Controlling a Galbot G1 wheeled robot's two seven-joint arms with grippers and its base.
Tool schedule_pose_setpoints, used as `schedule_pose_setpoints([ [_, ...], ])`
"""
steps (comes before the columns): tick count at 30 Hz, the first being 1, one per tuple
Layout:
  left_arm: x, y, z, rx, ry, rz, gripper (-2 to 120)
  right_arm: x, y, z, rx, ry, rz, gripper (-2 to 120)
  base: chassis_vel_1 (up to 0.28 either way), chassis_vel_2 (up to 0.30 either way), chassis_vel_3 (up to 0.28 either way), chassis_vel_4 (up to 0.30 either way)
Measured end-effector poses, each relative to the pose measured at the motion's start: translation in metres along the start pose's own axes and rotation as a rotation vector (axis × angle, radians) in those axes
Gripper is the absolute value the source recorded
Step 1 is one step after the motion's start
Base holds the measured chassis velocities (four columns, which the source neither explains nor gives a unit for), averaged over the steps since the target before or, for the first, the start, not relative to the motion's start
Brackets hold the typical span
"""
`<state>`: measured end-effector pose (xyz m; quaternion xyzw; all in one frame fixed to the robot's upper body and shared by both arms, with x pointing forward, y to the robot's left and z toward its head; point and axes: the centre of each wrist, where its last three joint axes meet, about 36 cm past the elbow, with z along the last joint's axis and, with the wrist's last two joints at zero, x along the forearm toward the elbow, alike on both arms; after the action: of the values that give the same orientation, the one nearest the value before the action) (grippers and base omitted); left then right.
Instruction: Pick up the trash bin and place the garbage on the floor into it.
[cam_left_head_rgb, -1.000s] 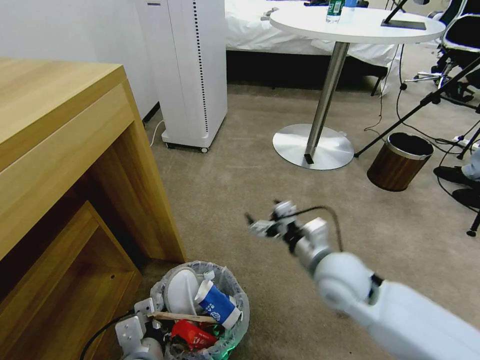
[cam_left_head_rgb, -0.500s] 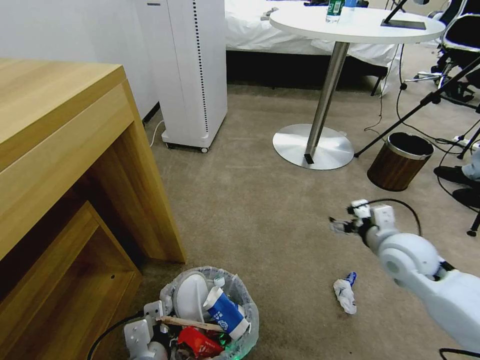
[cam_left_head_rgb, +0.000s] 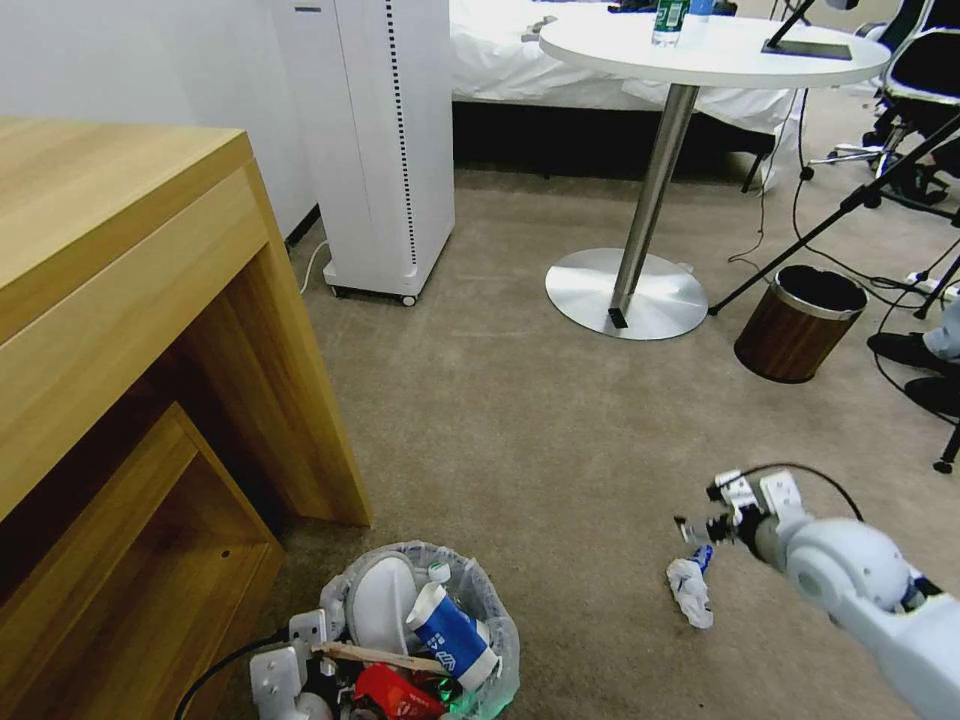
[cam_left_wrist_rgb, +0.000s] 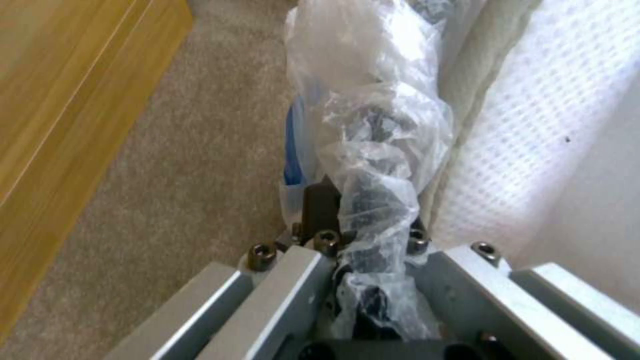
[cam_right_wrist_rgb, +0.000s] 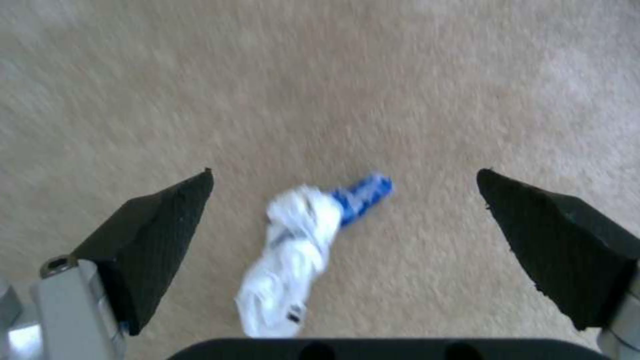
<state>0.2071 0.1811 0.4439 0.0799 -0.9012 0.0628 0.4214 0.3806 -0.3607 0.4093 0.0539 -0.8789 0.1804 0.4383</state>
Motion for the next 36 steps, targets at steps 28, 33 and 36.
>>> schedule_pose_setpoints([
  [28,-0.001,-0.008,0.012,0.006,0.034,0.004,0,-0.062,0.022,0.052,0.111,0.040,0.076,100,0.000,0.000,0.000,0.000],
  [33,-0.001,-0.012,-0.001,0.047,0.004,0.035,0,-0.069,0.023,0.051,0.124,0.038,0.083,100,0.000,0.000,0.000,0.000],
  [36,0.000,-0.014,-0.008,0.068,-0.008,0.052,0,-0.073,0.023,0.057,0.133,0.040,0.090,100,0.000,0.000,0.000,0.000],
])
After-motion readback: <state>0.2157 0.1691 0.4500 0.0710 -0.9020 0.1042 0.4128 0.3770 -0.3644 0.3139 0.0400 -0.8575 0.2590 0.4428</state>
